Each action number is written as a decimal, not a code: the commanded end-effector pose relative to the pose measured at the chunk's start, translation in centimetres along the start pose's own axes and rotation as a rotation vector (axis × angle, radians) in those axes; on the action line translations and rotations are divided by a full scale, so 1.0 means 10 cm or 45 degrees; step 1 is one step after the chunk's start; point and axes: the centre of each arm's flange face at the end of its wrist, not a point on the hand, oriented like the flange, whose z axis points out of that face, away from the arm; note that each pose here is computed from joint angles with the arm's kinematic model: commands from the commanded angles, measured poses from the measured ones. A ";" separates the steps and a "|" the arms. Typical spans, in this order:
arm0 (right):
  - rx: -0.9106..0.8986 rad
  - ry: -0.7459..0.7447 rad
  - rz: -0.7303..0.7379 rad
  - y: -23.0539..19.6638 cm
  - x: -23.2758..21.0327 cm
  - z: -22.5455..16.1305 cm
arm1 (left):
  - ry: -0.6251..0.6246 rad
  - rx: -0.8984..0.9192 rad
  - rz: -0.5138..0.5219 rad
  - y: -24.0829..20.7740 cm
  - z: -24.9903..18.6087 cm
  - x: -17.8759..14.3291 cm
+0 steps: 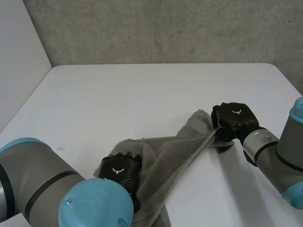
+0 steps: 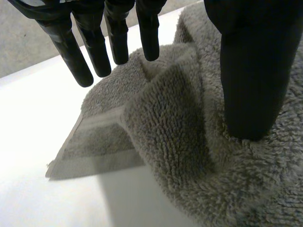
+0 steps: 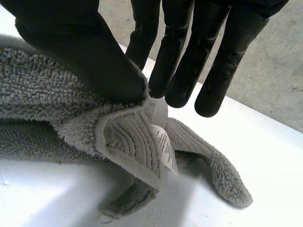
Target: Fold the laundry
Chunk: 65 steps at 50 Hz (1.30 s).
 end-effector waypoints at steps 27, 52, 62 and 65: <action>-0.019 -0.111 -0.031 0.07 -0.31 -0.06 | -0.072 0.594 0.484 -0.93 1.47 -0.72; -0.021 -0.108 -0.025 0.07 -0.29 -0.05 | -0.053 0.341 0.009 -0.79 0.61 -0.97; -0.023 -0.110 -0.025 0.08 -0.29 -0.05 | -0.075 0.100 0.010 -0.40 0.76 -1.06; -0.025 -0.111 -0.025 0.08 -0.29 -0.05 | -0.112 0.047 -0.007 -0.31 0.90 -1.16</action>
